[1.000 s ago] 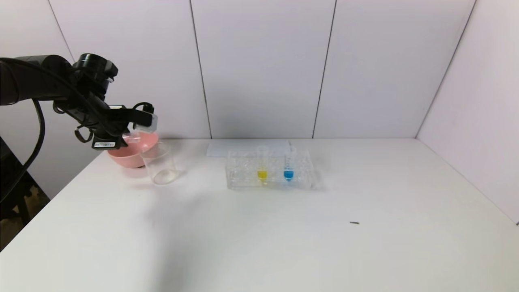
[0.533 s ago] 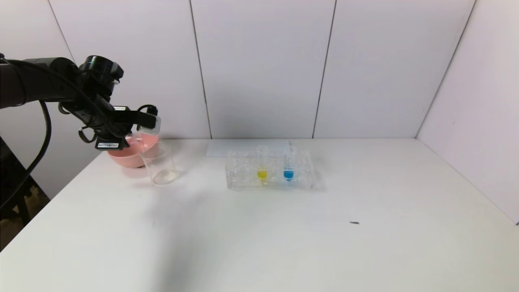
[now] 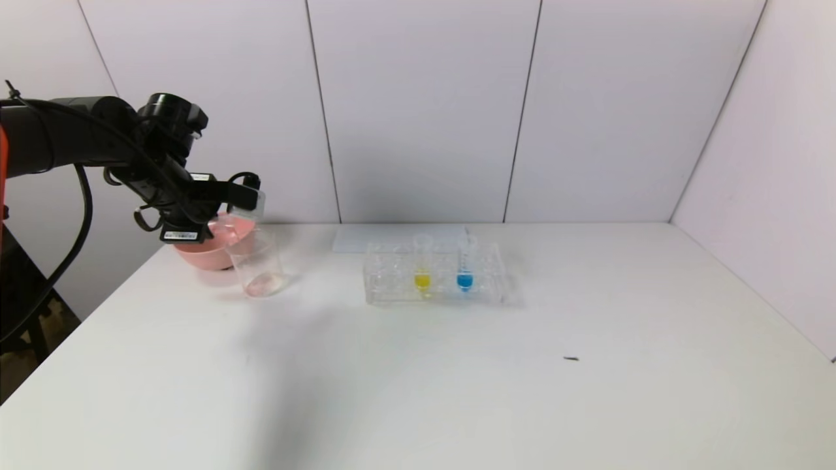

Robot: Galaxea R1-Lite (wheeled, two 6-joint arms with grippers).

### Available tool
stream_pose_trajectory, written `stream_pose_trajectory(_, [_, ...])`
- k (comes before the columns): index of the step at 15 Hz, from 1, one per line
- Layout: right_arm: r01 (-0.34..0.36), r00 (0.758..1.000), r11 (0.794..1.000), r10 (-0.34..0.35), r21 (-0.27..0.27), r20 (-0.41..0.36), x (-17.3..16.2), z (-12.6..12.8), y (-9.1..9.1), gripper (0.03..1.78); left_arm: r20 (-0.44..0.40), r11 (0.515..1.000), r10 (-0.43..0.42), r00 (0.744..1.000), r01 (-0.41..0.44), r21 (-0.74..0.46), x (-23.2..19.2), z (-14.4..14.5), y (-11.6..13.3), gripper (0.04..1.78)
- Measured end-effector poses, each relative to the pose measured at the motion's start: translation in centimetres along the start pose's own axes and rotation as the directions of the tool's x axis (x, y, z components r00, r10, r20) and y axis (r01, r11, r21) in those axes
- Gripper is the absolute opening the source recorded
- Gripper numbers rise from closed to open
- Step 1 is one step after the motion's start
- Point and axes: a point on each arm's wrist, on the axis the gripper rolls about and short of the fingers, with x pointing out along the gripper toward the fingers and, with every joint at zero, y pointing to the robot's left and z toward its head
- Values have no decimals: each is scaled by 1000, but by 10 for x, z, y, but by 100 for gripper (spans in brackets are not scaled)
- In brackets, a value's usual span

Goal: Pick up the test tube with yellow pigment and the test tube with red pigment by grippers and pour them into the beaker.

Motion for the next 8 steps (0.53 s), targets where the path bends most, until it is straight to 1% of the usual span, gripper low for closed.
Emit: stream_pose_trajectory(8, [0, 1000, 1000, 0, 0, 0, 0, 0, 0, 170, -20, 1000, -3, 1000, 3, 27, 0, 4, -1, 44])
